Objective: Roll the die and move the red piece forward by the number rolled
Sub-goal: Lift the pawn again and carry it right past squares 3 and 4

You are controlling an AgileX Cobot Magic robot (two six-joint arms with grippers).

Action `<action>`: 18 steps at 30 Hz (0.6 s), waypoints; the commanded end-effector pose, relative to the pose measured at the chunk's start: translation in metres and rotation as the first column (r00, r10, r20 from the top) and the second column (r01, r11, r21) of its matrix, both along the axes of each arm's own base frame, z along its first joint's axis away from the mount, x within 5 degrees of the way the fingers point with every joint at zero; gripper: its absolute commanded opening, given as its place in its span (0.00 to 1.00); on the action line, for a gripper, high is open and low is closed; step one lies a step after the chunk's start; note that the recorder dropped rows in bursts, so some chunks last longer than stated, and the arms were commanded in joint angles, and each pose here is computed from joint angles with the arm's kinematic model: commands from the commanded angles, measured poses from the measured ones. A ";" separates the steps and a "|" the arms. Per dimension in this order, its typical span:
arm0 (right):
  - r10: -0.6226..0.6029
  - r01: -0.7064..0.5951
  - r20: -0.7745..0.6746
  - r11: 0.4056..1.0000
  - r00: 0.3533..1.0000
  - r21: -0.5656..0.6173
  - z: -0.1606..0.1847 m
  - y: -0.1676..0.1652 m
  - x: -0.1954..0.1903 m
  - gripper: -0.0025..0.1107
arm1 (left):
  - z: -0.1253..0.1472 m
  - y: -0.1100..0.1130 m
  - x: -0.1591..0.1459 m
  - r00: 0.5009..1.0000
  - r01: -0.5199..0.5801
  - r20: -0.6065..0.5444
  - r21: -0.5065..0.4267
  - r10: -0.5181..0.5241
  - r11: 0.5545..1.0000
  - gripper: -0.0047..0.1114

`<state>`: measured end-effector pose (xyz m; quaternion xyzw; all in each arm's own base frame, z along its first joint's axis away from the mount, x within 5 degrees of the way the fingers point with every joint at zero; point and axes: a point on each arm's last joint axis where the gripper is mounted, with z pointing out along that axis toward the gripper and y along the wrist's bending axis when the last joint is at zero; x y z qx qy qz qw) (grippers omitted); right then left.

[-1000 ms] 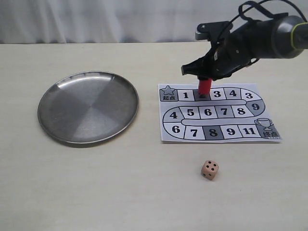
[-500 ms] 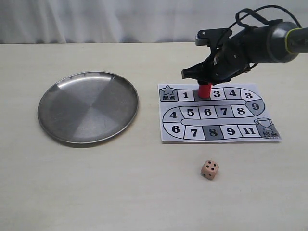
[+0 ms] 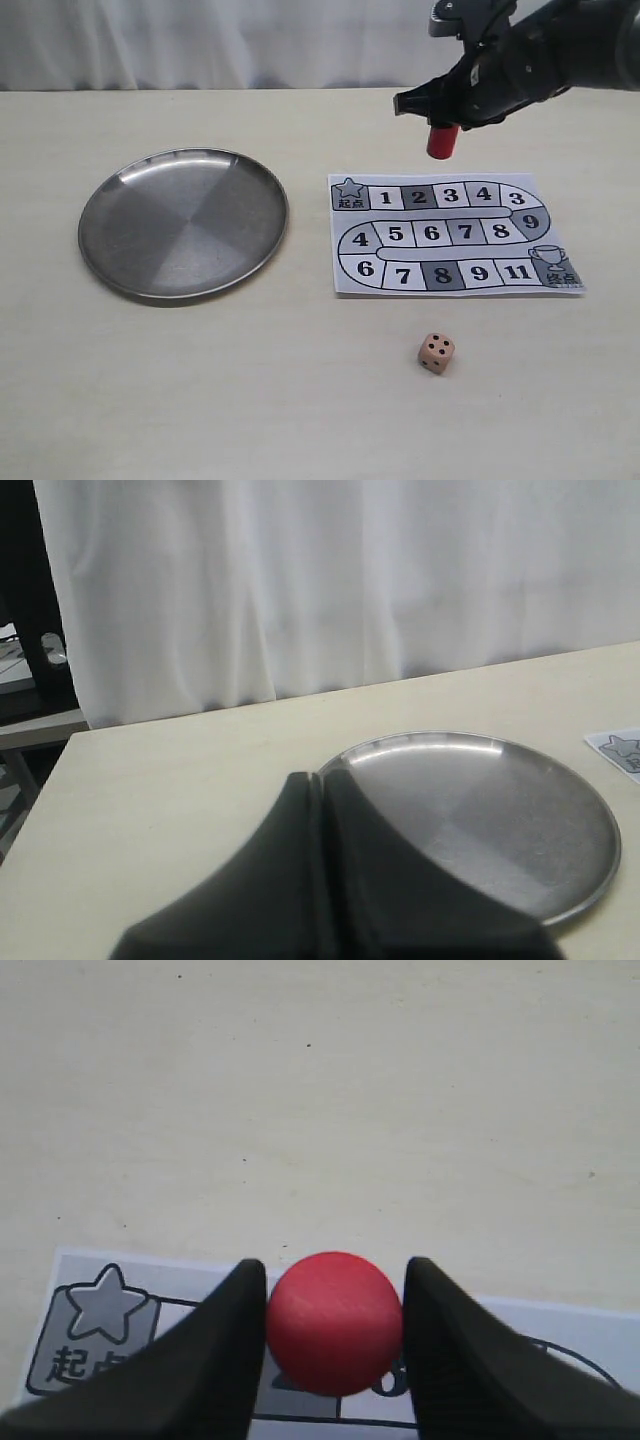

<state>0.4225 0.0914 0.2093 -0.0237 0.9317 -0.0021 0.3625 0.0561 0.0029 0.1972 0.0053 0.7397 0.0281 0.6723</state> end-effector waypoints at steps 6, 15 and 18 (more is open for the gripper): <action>-0.074 0.071 -0.140 0.997 0.987 -0.025 -0.055 -0.020 0.009 0.06 | 0.000 -0.001 0.000 1.000 0.010 0.010 -0.003 -0.010 1.000 0.04; -0.075 0.068 -0.177 0.997 0.981 -0.044 -0.069 -0.020 0.009 0.06 | 0.000 -0.001 0.000 1.000 0.010 0.010 -0.003 -0.010 1.000 0.04; -0.075 0.068 -0.174 0.997 0.982 -0.043 -0.068 -0.020 0.009 0.06 | 0.000 -0.001 0.000 1.000 0.010 0.010 -0.003 -0.010 1.000 0.04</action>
